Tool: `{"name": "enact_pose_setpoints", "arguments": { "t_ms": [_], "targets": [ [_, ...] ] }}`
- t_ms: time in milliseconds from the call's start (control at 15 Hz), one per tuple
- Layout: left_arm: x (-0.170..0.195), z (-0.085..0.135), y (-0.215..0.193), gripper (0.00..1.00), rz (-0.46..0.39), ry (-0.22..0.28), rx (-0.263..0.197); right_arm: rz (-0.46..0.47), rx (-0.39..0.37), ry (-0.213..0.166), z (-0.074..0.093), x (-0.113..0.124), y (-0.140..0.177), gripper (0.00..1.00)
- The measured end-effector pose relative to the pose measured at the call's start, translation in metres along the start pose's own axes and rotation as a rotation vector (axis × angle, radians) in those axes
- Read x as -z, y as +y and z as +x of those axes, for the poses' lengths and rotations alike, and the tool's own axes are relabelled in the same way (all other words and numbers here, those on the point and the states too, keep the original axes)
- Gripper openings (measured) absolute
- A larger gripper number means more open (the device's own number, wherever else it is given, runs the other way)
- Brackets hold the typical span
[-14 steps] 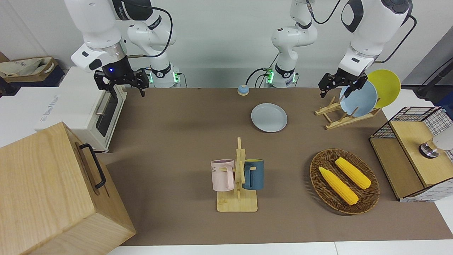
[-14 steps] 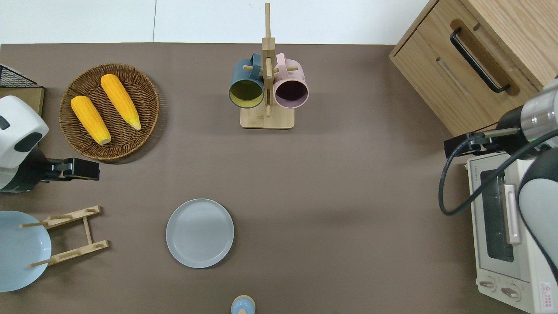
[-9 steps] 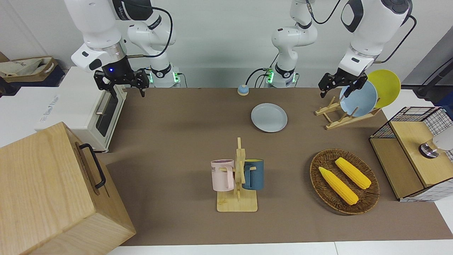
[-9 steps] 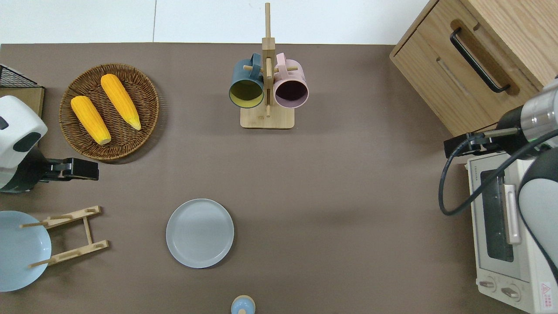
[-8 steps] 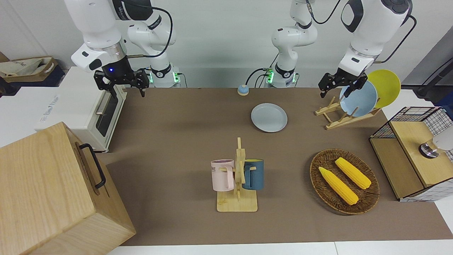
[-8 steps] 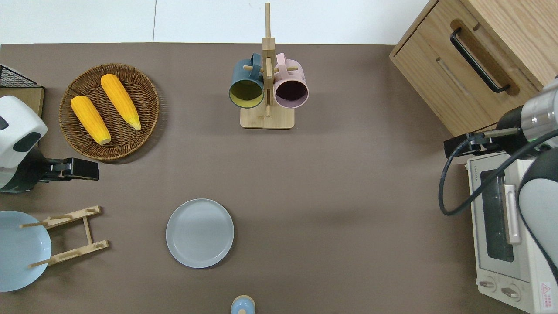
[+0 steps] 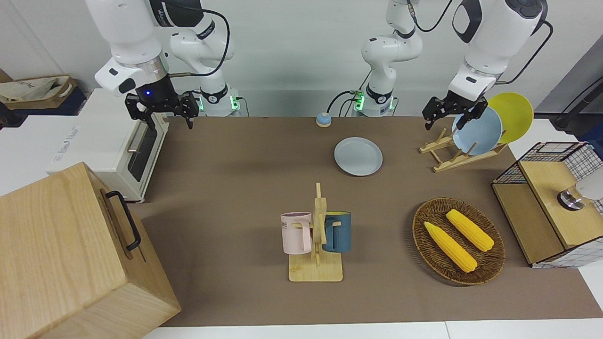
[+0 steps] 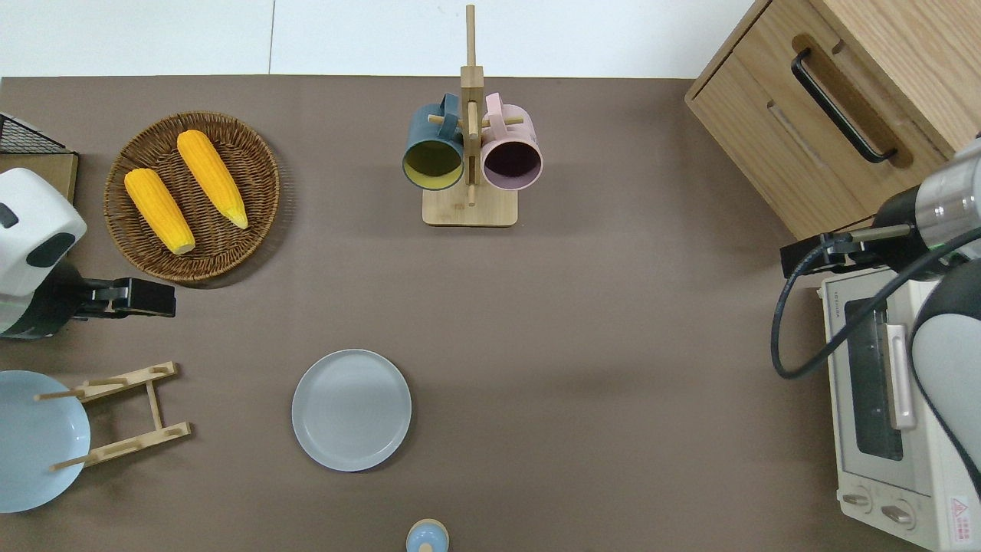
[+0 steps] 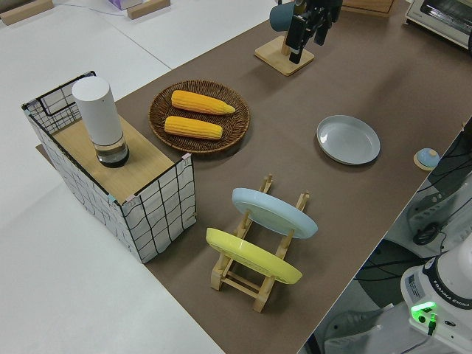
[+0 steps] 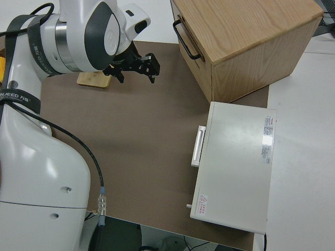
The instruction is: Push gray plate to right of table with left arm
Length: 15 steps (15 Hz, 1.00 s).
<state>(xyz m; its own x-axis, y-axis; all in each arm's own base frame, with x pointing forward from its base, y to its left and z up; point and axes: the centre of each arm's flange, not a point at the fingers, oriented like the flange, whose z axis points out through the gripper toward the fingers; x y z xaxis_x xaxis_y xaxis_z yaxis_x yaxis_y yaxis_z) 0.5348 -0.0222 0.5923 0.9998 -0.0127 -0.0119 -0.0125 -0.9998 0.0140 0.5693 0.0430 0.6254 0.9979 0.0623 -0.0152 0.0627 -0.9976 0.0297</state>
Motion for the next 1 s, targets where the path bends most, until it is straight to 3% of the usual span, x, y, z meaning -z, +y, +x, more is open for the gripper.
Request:
{"name": "enact_pose_setpoints", "arguments": {
  "t_ms": [533, 1000],
  "targets": [
    [-0.004, -0.008, 0.010, 1.00, -0.031, -0.025, 0.036, 0.000, 0.000, 0.000, 0.000, 0.000, 0.000, 0.99],
    [-0.024, -0.030, 0.023, 1.00, -0.019, -0.057, 0.018, 0.000, 0.000, 0.000, 0.000, 0.000, 0.000, 0.99]
  ]
}}
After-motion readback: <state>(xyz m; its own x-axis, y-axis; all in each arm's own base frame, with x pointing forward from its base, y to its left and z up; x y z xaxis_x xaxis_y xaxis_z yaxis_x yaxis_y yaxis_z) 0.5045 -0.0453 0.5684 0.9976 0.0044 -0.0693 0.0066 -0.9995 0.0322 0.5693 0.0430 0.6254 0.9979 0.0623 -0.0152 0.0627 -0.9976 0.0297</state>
